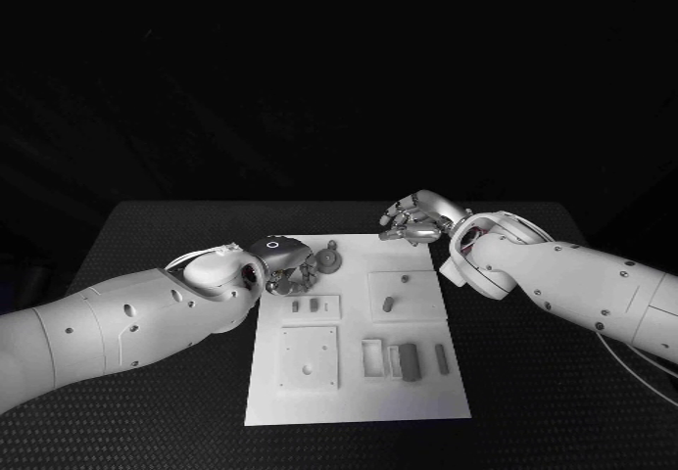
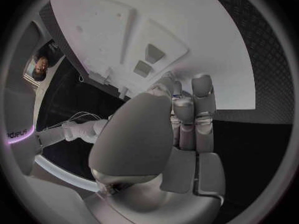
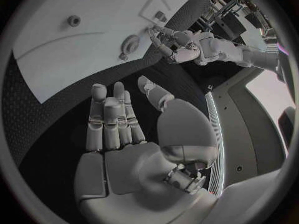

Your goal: Assemble the parts on the task board

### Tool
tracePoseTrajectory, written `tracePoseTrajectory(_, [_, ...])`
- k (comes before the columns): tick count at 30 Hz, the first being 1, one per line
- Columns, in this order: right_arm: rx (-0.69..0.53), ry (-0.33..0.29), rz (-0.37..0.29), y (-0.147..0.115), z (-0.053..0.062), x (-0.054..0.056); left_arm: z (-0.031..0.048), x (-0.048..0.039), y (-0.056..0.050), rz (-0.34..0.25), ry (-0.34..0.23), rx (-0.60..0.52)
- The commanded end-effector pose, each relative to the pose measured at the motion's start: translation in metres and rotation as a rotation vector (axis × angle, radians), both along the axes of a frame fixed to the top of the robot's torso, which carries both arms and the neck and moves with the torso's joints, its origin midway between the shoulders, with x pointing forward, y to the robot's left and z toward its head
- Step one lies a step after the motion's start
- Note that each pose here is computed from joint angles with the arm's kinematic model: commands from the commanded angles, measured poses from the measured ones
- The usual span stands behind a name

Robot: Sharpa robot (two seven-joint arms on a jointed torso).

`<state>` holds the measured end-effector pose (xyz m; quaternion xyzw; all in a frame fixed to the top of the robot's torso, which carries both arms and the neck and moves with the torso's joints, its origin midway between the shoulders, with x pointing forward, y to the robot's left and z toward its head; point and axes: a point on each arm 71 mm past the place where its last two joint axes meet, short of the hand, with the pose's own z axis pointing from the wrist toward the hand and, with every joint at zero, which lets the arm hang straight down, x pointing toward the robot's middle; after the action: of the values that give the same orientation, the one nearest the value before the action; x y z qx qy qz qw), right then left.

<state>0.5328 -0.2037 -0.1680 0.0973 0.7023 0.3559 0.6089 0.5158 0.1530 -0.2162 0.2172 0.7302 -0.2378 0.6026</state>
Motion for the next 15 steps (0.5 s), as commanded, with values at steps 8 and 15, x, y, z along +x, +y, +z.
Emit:
tracePoseTrajectory(8, [0.001,-0.004,0.008,0.0005,0.0002,-0.0004,-0.0053,-0.0032,-0.0006,-0.01,0.021,-0.015])
tracePoseTrajectory(15, [0.001,-0.002,0.005,-0.0009,0.0,-0.0004,-0.0056,-0.0017,0.0019,0.01,0.026,-0.016])
